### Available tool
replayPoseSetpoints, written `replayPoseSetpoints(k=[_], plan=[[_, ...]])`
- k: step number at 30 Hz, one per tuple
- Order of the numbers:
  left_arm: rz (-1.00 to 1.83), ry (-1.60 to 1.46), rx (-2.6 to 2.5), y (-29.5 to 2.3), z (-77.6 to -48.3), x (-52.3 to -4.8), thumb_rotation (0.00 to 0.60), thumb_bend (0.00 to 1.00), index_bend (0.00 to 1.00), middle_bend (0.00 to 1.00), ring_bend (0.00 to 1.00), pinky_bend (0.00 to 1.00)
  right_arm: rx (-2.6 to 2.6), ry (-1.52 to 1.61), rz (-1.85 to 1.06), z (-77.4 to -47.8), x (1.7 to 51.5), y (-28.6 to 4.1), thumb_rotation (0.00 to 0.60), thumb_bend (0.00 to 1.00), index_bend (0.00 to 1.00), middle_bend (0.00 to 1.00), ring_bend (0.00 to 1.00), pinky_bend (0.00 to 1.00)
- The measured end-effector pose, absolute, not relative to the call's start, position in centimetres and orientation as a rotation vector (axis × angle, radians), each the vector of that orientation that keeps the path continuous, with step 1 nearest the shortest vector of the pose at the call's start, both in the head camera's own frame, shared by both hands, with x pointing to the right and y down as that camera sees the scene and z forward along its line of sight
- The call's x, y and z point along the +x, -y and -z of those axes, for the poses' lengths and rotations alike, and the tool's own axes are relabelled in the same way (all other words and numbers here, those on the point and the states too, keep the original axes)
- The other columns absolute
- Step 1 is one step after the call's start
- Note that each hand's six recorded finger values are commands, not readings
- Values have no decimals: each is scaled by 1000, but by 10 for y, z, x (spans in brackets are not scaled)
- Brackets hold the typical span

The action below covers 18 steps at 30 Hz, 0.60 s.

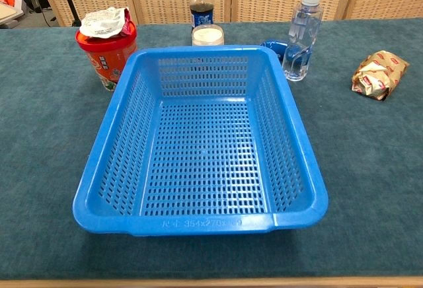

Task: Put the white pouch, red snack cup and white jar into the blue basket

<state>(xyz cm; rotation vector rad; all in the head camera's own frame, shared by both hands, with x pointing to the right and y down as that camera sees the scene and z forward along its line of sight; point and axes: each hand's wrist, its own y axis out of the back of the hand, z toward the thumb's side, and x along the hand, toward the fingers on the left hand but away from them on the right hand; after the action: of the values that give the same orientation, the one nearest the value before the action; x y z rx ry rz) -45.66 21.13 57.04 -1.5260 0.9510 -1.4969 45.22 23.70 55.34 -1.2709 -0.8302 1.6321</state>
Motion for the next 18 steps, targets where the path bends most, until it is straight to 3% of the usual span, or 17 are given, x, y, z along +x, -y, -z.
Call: replayPoseSetpoints(k=[18], plan=[[1508,-935,-1532,-211,-572,-455,600,316,101,0,0,0,-1276,841,-1637,-553,454,-238,600,156,142,0,0,0]])
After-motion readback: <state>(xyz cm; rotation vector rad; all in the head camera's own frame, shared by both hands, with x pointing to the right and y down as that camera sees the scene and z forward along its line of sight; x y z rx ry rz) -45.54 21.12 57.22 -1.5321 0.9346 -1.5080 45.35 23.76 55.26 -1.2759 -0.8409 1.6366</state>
